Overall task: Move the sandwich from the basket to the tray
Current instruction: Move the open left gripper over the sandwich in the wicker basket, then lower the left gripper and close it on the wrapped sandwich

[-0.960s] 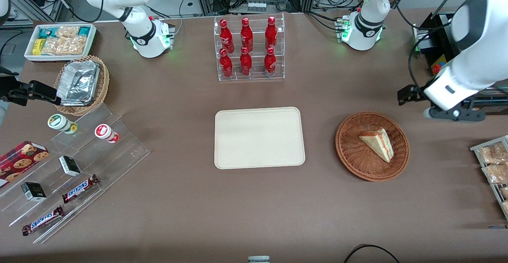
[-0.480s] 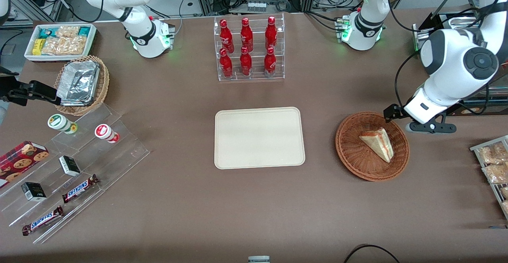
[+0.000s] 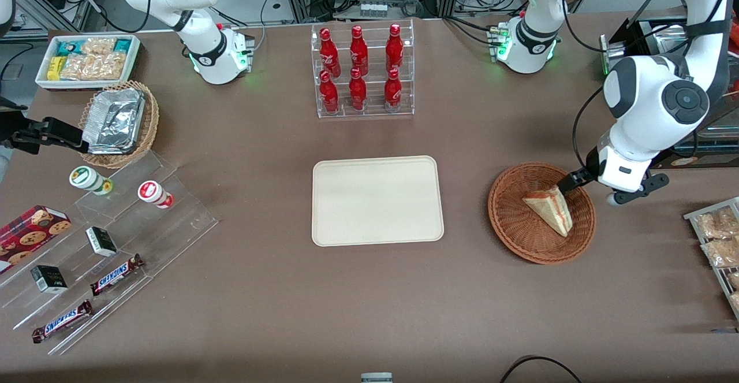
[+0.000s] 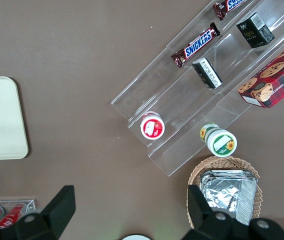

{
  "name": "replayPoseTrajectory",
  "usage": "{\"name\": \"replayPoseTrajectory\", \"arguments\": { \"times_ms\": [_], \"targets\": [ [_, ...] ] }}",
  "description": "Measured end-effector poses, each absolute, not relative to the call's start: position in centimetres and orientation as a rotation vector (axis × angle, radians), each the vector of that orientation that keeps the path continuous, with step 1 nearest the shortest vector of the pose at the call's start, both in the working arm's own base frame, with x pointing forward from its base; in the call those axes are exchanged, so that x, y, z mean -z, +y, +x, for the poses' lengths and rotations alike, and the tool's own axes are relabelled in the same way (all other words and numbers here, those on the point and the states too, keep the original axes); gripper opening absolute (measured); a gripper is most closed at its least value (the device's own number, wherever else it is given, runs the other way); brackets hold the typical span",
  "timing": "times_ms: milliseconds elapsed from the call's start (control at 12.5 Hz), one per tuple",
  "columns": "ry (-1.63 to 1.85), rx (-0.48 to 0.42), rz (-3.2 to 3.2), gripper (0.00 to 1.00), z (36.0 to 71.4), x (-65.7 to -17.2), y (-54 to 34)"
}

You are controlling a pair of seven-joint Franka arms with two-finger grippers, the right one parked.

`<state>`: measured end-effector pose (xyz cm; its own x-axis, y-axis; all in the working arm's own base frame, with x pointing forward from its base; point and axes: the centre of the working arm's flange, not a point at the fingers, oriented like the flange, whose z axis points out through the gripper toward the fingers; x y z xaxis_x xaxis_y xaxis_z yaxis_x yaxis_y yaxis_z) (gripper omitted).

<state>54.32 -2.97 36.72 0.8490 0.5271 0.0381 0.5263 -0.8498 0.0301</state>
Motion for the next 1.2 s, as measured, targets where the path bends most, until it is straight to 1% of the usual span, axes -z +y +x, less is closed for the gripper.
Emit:
{"name": "replayPoseTrajectory", "arguments": {
  "times_ms": [160, 320, 800, 1200],
  "targets": [
    [1.098, -0.099, 2.903, 1.00, 54.9, -35.7, -3.1],
    [1.201, -0.091, 2.855, 1.00, 55.3, -34.2, -3.4],
    [1.280, -0.010, 2.831, 1.00, 55.6, -29.7, -3.9],
    [1.292, 0.036, 2.832, 1.00, 55.6, -27.0, -4.0]
  ]
}}
